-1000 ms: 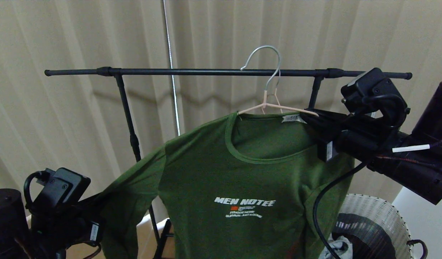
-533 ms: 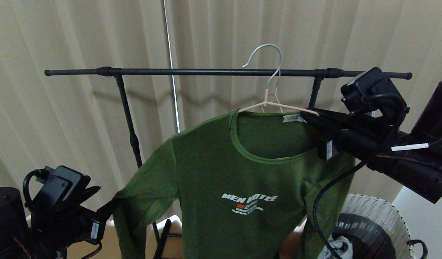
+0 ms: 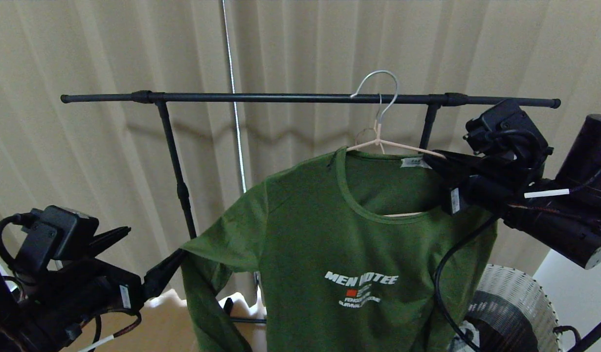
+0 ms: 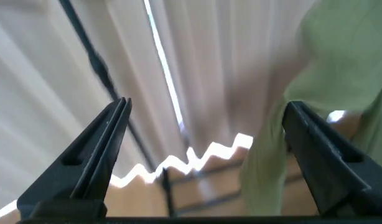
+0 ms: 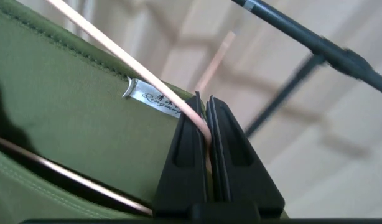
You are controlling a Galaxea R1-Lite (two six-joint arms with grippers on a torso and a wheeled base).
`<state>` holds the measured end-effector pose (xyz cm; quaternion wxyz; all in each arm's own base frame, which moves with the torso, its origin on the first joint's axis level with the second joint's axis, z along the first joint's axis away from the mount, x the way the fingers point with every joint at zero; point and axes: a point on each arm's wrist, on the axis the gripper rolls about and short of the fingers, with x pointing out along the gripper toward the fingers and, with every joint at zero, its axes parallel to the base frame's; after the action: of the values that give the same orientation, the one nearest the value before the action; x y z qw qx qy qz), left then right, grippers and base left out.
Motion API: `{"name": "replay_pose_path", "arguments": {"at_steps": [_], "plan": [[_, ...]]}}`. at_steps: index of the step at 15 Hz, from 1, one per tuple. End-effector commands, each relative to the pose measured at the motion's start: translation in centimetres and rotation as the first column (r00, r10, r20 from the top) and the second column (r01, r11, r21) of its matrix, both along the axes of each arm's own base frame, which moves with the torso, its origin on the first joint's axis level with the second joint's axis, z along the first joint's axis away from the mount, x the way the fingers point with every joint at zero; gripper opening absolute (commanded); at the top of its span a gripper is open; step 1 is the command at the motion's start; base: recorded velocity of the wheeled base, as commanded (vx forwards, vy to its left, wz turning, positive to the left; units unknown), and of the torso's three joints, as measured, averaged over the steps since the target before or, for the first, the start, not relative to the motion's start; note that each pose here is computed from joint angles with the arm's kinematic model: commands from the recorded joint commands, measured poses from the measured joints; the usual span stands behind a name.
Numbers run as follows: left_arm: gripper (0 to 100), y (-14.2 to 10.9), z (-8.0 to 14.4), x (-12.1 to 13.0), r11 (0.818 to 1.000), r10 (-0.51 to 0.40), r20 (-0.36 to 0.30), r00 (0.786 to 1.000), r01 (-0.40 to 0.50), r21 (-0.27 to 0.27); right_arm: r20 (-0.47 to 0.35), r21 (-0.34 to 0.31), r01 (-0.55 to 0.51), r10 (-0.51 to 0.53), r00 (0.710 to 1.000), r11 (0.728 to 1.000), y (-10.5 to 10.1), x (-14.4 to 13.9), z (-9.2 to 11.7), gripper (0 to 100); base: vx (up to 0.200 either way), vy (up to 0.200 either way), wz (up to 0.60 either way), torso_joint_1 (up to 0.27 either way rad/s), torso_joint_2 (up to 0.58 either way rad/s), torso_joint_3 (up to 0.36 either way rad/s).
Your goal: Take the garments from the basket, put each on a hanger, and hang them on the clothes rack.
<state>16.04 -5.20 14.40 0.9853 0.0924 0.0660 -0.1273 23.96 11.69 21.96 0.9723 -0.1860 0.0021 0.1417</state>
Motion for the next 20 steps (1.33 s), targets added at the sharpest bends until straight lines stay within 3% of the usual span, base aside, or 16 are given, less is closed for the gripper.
{"name": "replay_pose_path", "arguments": {"at_steps": [1,4,9,11,18,20], "plan": [[100,-0.3,1.8,0.7,0.998,0.001,0.065,0.998,0.003,-0.058,-0.014,-0.017,0.036,-0.036,0.999,0.999,-0.2,0.6,-0.5,0,0.0,0.0,0.0,0.0,0.0,0.0],[100,-0.6,3.1,1.3,0.995,-0.053,0.114,0.992,0.063,-0.081,-0.011,-0.041,0.073,-0.073,0.997,0.997,-0.2,0.9,-0.6,0,0.0,0.0,0.0,0.0,0.0,0.0],[100,-0.9,3.3,1.3,0.987,-0.089,0.11,0.99,0.102,-0.123,-0.015,-0.047,0.115,-0.116,0.993,0.992,-0.8,1.3,-0.7,0,0.0,0.0,0.0,0.0,0.0,0.0],[100,-0.9,3.1,1.2,0.987,-0.096,0.103,0.99,0.108,-0.117,-0.007,-0.046,0.171,-0.172,0.985,0.984,-1.2,1.7,-0.6,0,0.0,0.0,0.0,0.0,0.0,0.0],[100,-0.9,3.0,0.7,0.985,-0.105,0.162,0.981,0.125,-0.116,-0.011,-0.047,0.176,-0.177,0.984,0.983,-1.5,1.2,-0.8,0,0.0,0.0,0.0,0.0,0.0,0.0],[100,-1.0,2.8,0.9,0.986,-0.104,0.152,0.983,0.122,-0.116,-0.014,-0.047,0.176,-0.177,0.984,0.983,-1.5,1.2,-0.9,0,0.0,0.0,0.0,0.0,0.0,0.0]]}}
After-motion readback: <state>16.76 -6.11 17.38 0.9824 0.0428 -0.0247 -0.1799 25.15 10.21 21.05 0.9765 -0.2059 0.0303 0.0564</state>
